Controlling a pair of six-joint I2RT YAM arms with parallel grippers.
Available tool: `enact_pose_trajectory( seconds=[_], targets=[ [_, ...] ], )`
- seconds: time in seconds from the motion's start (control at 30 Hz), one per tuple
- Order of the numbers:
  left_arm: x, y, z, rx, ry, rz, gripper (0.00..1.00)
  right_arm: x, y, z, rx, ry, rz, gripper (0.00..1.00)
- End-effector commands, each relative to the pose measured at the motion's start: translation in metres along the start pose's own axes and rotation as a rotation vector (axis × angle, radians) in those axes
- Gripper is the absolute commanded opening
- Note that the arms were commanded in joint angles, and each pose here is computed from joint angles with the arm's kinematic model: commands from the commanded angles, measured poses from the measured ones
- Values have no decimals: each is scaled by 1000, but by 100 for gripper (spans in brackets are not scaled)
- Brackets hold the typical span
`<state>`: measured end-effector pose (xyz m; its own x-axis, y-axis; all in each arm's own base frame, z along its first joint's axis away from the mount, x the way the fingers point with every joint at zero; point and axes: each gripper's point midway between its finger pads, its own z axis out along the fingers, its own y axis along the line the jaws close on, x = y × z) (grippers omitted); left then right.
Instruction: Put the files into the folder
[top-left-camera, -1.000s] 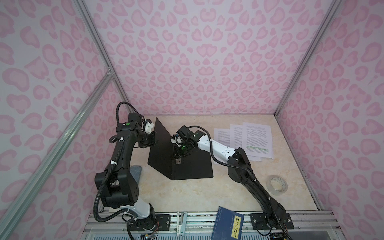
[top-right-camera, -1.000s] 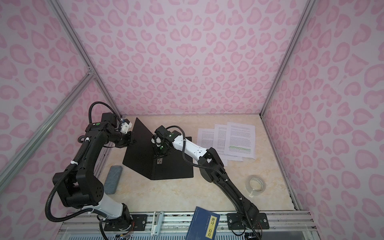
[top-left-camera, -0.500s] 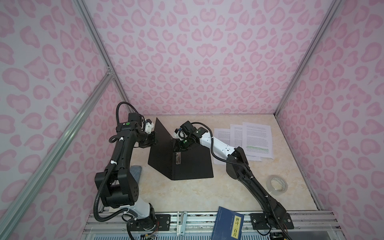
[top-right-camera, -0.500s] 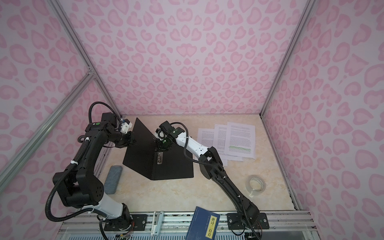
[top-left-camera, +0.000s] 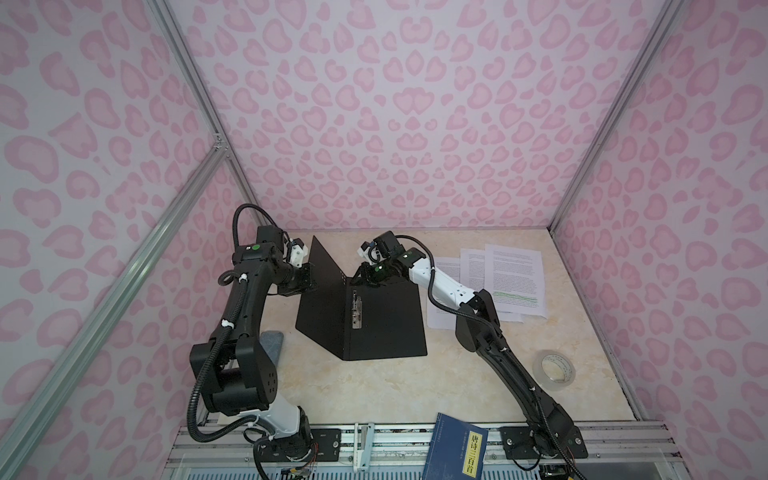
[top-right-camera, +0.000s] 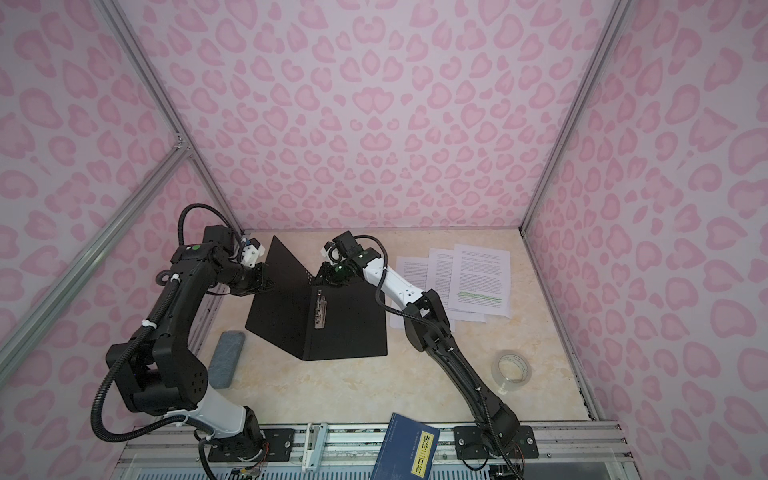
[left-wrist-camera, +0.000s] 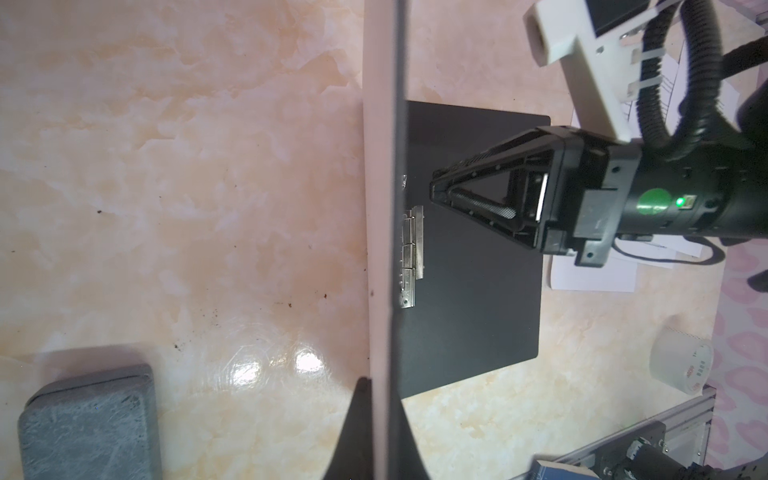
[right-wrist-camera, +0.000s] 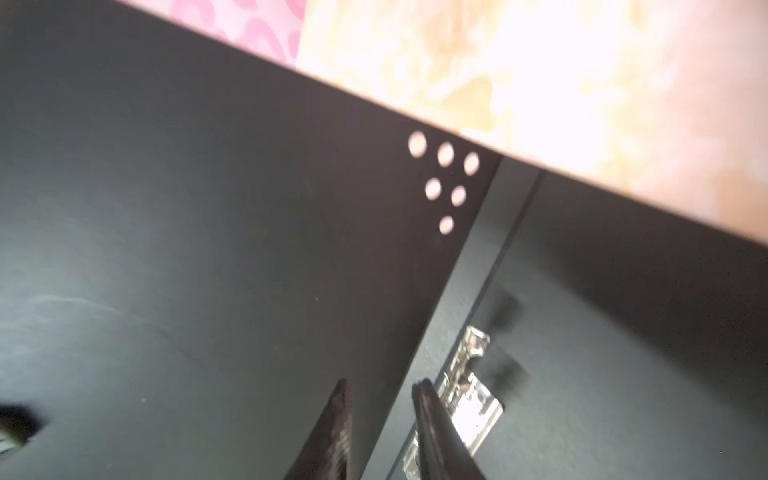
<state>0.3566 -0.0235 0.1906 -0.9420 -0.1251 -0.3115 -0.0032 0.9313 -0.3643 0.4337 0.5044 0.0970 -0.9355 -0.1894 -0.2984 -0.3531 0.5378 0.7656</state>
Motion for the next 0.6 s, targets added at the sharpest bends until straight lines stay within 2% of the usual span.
enact_pose_trajectory(
  seconds=[0.0, 0.17, 0.37, 0.57],
  targets=[
    [7, -2, -5, 5, 24, -2, 3, -9, 10, -6, -29, -26, -11, 31],
    [12, 3, -10, -34, 25, 4, 3, -17, 21, -28, -9, -50, -35, 32],
    [27, 12, -16, -78, 34, -6, 3, -13, 33, -58, 61, -56, -92, 33],
    [43, 22, -16, -115, 56, -9, 3, -7, 43, -76, 71, -66, -106, 33]
  ],
)
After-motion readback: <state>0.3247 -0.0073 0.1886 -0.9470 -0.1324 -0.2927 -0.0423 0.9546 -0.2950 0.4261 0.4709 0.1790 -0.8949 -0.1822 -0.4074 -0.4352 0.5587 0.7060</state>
